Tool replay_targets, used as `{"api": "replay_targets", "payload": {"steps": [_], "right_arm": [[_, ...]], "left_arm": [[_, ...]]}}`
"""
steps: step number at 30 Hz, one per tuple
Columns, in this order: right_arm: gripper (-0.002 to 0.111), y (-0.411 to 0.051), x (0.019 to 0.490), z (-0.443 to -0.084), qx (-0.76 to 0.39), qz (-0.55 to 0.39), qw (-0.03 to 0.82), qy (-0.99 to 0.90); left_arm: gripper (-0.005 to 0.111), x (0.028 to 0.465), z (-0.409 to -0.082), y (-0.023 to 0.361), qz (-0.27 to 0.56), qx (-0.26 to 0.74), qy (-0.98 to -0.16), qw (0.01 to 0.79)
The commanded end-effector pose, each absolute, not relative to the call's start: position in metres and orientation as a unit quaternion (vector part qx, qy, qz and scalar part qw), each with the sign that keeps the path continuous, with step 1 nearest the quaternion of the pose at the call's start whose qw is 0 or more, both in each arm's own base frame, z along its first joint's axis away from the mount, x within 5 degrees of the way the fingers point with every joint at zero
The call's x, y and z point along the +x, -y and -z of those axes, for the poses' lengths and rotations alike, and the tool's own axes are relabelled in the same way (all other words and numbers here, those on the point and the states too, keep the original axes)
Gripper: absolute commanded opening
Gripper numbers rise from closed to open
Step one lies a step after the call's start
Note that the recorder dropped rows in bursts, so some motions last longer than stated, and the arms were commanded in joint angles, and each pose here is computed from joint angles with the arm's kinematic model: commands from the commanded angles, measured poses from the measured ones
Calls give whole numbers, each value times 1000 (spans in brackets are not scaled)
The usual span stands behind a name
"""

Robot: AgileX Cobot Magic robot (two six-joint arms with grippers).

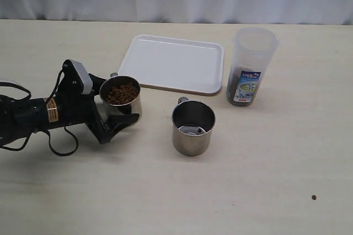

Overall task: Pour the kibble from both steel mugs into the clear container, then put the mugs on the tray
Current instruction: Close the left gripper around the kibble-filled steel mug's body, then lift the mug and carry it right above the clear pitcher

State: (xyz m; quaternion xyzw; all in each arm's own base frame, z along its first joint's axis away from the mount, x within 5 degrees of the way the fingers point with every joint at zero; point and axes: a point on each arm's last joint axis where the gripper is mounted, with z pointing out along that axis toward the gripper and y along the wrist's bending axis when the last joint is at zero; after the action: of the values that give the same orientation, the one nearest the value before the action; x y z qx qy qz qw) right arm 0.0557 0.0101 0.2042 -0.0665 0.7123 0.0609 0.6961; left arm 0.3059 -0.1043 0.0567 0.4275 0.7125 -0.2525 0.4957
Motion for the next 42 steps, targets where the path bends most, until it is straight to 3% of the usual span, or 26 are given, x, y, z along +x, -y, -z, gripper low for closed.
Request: {"api": "replay_targets", "payload": {"steps": [1,11,13,17,21,26,33,37,42], "right_arm": [[4,-10,56,-204,-62,-60,700,-709],[4,-10,56,-204,-62,-60,700,-709],[4,-10,56,-204,-62,-60,700,-709],[4,-10,56,-204,-62,-60,700,-709],[4,-10,56,-204,-62,-60,700,-709],[4,-10,56,-204,-62,-60,700,-709],[4,-10,56,-204,-62,-60,700,-709],[4,-10,56,-204,-62,-60,700,-709],[4,-10,56,-204,-62,-60,700,-709]], "left_arm": [[105,310,-53,107,279,427,-707,490],[103,313,-55,108,280,436,-699,493],[94,312,-55,109,284,450,-692,488],[60,315,-55,108,276,432,-703,493],[37,315,-55,108,276,433,-703,492],[25,315,-55,108,276,434,-703,492],[23,315,-57,108,276,437,-699,494],[2,317,-76,108,295,404,-709,497],[0,318,-106,107,281,406,-721,486]]}}
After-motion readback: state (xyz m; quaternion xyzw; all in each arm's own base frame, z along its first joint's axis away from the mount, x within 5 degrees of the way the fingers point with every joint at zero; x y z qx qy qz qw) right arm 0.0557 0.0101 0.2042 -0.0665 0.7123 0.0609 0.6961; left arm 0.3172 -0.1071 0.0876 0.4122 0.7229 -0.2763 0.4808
